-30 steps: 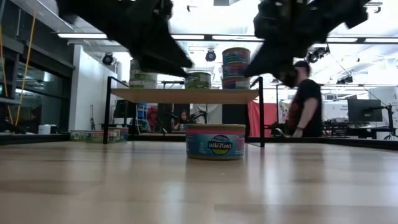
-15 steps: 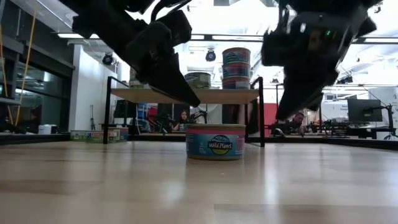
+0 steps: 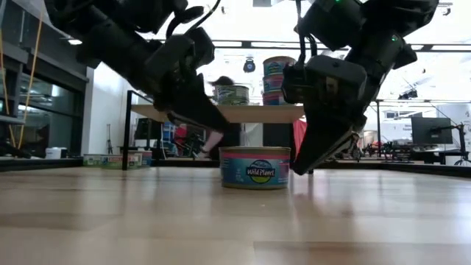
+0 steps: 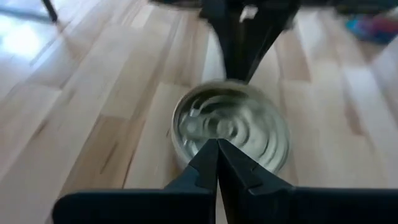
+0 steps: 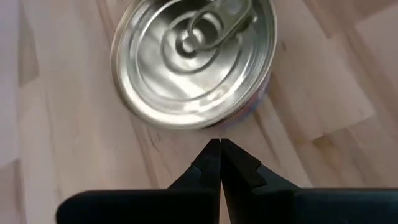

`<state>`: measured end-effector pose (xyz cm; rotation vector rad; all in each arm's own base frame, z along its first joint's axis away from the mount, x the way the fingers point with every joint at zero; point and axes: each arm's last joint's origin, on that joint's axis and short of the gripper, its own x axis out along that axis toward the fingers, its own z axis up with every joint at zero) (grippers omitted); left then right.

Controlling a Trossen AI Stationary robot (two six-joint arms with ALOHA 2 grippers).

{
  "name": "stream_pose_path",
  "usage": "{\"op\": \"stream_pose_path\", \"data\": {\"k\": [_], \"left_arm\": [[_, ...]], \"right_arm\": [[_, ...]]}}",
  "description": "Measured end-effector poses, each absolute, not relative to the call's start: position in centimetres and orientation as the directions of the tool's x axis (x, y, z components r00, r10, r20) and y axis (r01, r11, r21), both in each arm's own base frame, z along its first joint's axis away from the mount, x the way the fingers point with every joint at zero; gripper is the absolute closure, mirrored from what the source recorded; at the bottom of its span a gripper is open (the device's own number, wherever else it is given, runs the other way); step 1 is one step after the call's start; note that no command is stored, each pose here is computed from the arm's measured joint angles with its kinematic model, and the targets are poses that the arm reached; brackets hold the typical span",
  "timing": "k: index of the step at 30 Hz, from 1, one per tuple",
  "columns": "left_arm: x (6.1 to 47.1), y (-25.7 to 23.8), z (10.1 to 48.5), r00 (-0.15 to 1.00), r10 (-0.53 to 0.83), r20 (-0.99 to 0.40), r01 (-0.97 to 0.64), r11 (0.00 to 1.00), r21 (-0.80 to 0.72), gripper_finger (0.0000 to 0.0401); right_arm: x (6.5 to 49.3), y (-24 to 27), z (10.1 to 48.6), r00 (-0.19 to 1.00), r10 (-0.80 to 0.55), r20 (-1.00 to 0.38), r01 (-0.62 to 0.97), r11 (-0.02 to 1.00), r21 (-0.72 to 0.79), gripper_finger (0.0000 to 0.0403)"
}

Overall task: Stack canned seafood by type on shelf
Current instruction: Stack the blue pink tuna can on top of the other blue pink tuna cans on the shelf

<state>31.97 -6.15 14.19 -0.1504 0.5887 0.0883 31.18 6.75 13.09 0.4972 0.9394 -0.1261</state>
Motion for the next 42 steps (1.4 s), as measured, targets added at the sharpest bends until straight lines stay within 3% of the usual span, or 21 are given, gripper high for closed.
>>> {"op": "stream_pose_path", "data": {"k": [14,22,35,42], "left_arm": [[32.6,-7.1,11.6,0.813,-0.036,-0.581,-0.075,0.983,-0.166,0.0401],[32.5,-7.0,11.6,0.803,-0.015,-0.595,-0.077,0.989,-0.128,0.0401],[31.5,-6.8,11.1,0.722,-0.002,-0.692,-0.068,0.995,-0.074,0.0401],[29.1,-5.7,13.5,0.619,0.169,-0.767,-0.119,0.986,0.12,0.0401]], "right_arm": [[31.9,6.7,13.6,0.609,0.14,-0.781,0.282,0.882,0.378,0.0403],[34.0,7.6,16.7,0.629,0.252,-0.736,0.121,0.903,0.412,0.0403],[36.3,6.9,20.7,0.69,0.228,-0.687,0.003,0.948,0.318,0.0403],[36.8,6.4,22.1,0.674,0.24,-0.699,-0.08,0.964,0.254,0.0399]]}}
